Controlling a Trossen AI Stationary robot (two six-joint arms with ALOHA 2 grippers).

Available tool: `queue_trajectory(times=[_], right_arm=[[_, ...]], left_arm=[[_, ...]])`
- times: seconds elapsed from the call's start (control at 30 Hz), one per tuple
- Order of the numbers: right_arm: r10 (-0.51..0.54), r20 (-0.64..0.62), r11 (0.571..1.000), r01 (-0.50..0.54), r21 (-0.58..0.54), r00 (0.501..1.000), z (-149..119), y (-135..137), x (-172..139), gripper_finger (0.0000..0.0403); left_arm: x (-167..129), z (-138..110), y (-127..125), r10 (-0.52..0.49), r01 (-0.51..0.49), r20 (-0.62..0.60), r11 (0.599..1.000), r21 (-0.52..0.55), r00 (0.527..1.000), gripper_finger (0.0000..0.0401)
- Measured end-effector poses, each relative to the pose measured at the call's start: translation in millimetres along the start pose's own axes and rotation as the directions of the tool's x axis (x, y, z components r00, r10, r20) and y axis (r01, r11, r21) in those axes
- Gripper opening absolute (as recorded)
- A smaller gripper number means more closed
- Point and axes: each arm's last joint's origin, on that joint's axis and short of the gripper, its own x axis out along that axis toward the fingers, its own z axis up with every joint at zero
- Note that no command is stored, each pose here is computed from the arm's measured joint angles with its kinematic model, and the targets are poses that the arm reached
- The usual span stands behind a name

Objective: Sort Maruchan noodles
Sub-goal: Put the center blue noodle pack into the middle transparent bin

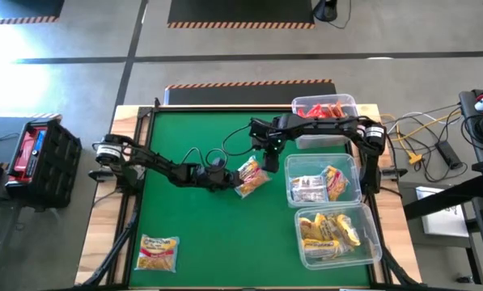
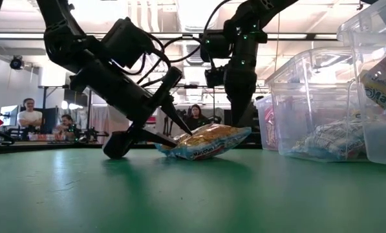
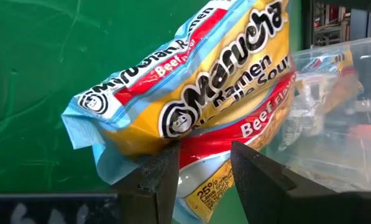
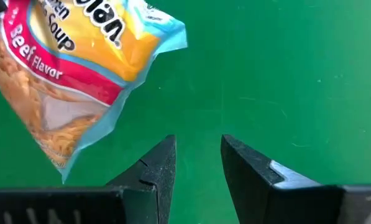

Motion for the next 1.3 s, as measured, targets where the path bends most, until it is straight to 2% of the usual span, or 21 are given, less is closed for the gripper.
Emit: queue_trajectory(times=[0.27,0.43,0.6,0.83,1.07,1.2,1.3], right_arm=[[0.021,0.051,0.996,-0.025,0.089,0.998,0,2,-14,0.0118],[0.122,0.139,0.983,-0.139,0.122,0.983,2,5,-28,0.0118],[0.171,0.243,0.954,-0.222,0.201,0.955,10,7,-34,0.0118],[0.169,0.304,0.898,-0.273,0.344,0.938,21,5,-14,0.0118],[0.334,0.33,0.835,-0.44,0.331,0.883,27,6,-6,0.0123],[0.387,0.319,0.812,-0.484,0.327,0.865,27,7,-3,0.0147],[0.386,0.312,0.803,-0.483,0.349,0.868,27,7,1,0.0172]], left_arm=[[-1,4,0,0.0,-0.001,-0.065,1.0,-0.007,0.998,0.0129],[-6,13,0,0.022,-0.018,-0.129,0.999,0.034,0.991,0.0129],[-12,17,5,0.102,-0.088,-0.135,0.99,0.107,0.986,0.0129],[-12,18,7,0.124,-0.106,-0.115,0.983,0.149,0.986,0.0129],[-12,20,7,0.133,-0.117,-0.095,0.98,0.16,0.987,0.0129],[-12,20,7,0.134,-0.12,-0.083,0.98,0.16,0.987,0.0129],[-12,21,8,0.134,-0.12,-0.082,0.98,0.159,0.988,0.0129]])
